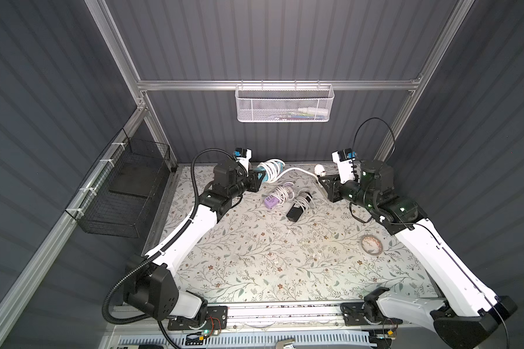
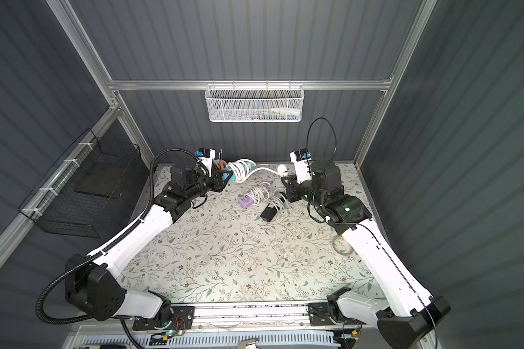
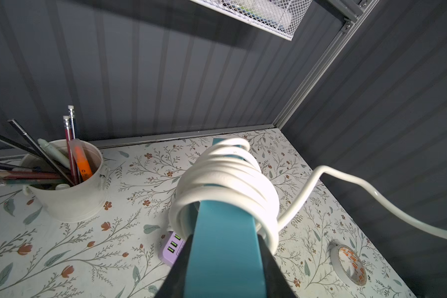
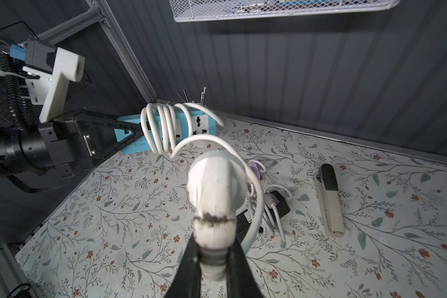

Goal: Unwrap the cord wrapped around the power strip
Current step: Unwrap the power cord from the power strip.

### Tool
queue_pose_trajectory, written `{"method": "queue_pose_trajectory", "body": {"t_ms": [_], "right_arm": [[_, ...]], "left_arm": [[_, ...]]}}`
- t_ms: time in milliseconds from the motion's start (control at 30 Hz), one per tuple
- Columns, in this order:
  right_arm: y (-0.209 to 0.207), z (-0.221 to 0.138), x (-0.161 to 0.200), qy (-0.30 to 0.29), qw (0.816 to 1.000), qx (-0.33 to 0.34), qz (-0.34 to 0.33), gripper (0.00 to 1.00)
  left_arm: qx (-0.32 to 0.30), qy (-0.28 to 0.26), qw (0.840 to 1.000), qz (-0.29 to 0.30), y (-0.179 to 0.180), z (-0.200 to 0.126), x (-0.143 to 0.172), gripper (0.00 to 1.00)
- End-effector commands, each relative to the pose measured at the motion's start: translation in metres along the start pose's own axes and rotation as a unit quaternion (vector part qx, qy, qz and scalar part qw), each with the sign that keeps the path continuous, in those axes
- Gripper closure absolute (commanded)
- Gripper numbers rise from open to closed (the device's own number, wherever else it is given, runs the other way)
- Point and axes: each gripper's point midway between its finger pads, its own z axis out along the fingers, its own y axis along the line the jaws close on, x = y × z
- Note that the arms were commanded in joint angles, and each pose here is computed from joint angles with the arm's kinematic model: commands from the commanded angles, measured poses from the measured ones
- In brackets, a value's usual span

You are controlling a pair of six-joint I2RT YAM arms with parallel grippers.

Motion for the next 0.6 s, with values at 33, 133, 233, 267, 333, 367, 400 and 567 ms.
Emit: {"method": "queue_pose_trajectory", "body": {"t_ms": [33,133,233,267,333,367,400,567], "right_arm": [[0.005,-0.004,-0.004,-0.016,1.0,-0.016,0.009,1.0],[0.009,-0.006,-0.003,-0.018,0.999,-0.039,0.028,1.0],[0.02,-0.005,0.001,-0.014,0.996,-0.073,0.052,1.0],[0.023,-0.003,0.004,-0.012,0.995,-0.083,0.06,1.0],[0.026,0.001,0.008,-0.011,0.992,-0.096,0.077,1.0],[0.025,0.005,0.013,-0.007,0.992,-0.096,0.085,1.0],[0.023,0.009,0.018,-0.002,0.991,-0.094,0.092,1.0],[0.012,0.031,0.042,0.023,0.991,-0.078,0.109,1.0]], "left_arm": [[0.027,-0.046,0.998,0.015,-0.016,-0.009,-0.027,1.0],[0.043,-0.054,0.998,0.01,-0.021,-0.012,-0.032,1.0],[0.057,-0.068,0.996,0.002,-0.024,-0.017,-0.04,1.0],[0.062,-0.072,0.995,-0.001,-0.024,-0.019,-0.044,1.0],[0.074,-0.084,0.994,-0.006,-0.027,-0.023,-0.052,1.0],[0.083,-0.088,0.993,-0.007,-0.03,-0.026,-0.055,1.0],[0.088,-0.095,0.991,-0.009,-0.032,-0.029,-0.061,1.0],[0.138,-0.111,0.984,-0.01,-0.055,-0.044,-0.077,1.0]]}}
